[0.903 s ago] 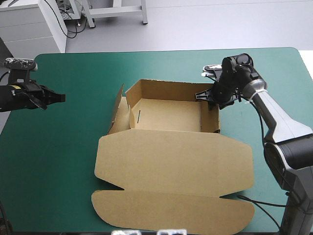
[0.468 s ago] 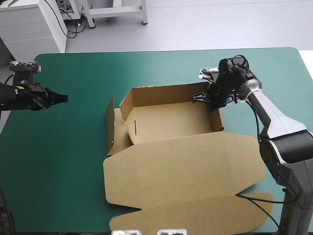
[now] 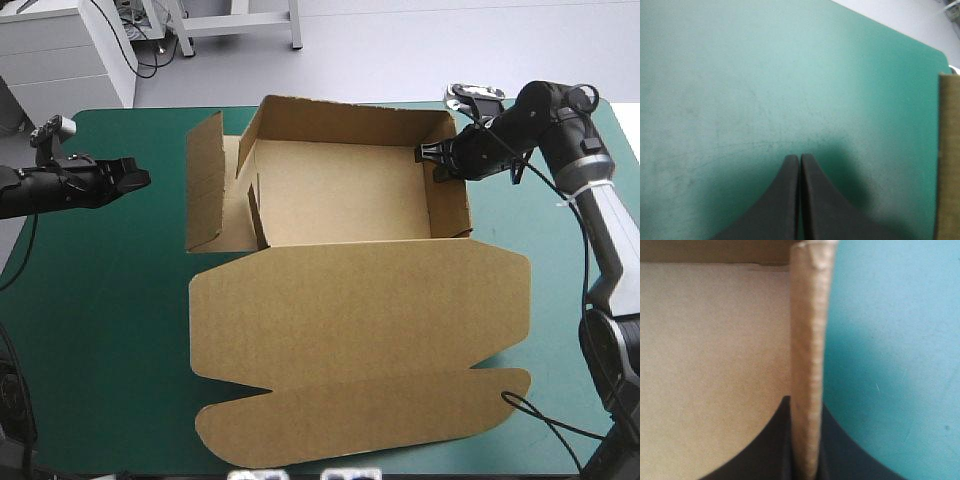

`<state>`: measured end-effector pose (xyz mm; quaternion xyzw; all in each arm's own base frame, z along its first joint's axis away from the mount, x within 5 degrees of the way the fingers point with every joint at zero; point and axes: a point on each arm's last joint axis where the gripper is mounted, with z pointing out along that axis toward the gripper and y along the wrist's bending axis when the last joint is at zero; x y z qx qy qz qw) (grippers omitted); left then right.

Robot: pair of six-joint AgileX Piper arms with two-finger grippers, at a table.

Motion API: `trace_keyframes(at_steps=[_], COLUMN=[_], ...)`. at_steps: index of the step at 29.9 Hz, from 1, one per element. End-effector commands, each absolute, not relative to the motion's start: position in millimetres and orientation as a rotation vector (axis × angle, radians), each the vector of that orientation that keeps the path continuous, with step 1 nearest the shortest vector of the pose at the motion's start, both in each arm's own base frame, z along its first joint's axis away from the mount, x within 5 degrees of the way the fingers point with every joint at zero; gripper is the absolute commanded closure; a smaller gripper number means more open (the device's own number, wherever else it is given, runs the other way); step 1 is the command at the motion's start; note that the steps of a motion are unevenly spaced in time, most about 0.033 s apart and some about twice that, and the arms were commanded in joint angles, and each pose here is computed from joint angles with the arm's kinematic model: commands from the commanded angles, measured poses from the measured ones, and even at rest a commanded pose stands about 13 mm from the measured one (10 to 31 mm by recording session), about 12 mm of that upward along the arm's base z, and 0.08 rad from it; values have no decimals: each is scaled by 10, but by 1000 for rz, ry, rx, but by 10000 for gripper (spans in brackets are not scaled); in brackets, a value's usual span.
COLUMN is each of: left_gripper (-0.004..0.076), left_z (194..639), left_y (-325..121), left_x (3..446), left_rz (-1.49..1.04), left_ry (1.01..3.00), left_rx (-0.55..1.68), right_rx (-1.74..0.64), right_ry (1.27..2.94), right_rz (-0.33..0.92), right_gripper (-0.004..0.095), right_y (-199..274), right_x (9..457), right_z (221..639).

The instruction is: Fold the box

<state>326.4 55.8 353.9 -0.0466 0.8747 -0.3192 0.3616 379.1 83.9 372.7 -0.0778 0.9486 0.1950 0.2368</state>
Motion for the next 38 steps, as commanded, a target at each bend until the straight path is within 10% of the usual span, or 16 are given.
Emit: trace_keyframes(at_steps=[1, 38], left_gripper=[731, 731], left_z=[3801, 4455], left_y=[472, -423], left_x=[3230, 2929], left_rz=[-938, -1297], left_ry=[2118, 1895], left_rx=[-112, 382], right_rx=[-208, -189], right_ry=[2402, 2130], right_rz=[669, 677], right_gripper=[927, 925], right_y=[818, 1190], right_x=[3611, 3712], right_z=[4197, 4365])
